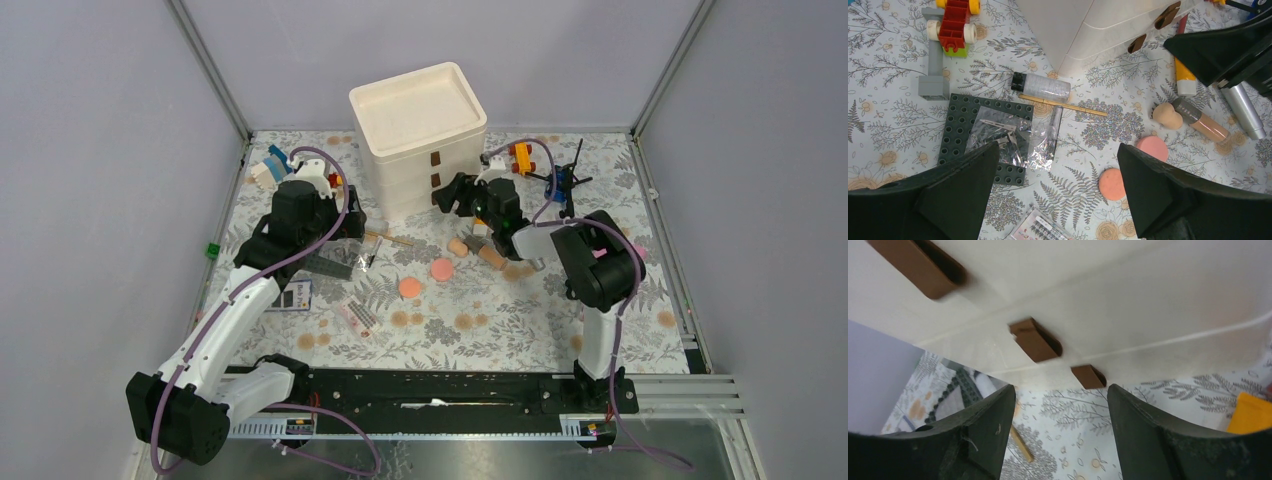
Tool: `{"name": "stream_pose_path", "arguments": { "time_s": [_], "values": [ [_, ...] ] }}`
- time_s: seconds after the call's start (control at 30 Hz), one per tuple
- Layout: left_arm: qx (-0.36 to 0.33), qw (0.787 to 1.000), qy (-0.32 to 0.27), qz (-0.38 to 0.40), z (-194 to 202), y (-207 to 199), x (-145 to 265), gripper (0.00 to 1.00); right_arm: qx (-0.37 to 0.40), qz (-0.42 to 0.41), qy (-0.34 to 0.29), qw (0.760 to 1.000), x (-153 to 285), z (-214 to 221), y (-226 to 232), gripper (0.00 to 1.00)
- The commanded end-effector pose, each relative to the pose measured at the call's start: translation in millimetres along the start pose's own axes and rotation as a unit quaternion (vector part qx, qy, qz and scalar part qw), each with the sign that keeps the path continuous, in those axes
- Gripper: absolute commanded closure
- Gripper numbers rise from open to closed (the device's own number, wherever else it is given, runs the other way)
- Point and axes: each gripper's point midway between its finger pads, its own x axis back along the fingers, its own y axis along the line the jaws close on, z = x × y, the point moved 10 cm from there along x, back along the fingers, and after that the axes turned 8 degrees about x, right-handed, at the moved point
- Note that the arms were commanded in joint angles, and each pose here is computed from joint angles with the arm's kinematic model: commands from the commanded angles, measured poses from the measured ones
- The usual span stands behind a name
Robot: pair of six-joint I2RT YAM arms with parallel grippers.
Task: Organize the makeup
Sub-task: Open the drawer in the storage box.
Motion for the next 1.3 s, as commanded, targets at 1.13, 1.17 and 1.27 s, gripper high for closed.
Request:
{"name": "stream_pose_path", "arguments": {
  "time_s": [1.13, 1.17, 1.27],
  "values": [
    [-0.006, 1.000, -0.015, 0.014, -6.5, -3.7, -1.5, 0.01, -0.084, 0.023, 0.010, 0.996, -53.4, 33.7, -22.4, 0.43],
    [-0.006, 1.000, -0.014, 0.014, -6.4, -3.7, -1.5, 0.01, -0.084, 0.022, 0.009, 0.996, -53.8, 33.4, -22.2, 0.46],
    [-0.006, 1.000, -0.016, 0.016, -6.8, -4.0, -0.8, 0.01, -0.082, 0.020, 0.004, 0.996, -53.1, 32.8, -21.9, 0.52]
  ]
}}
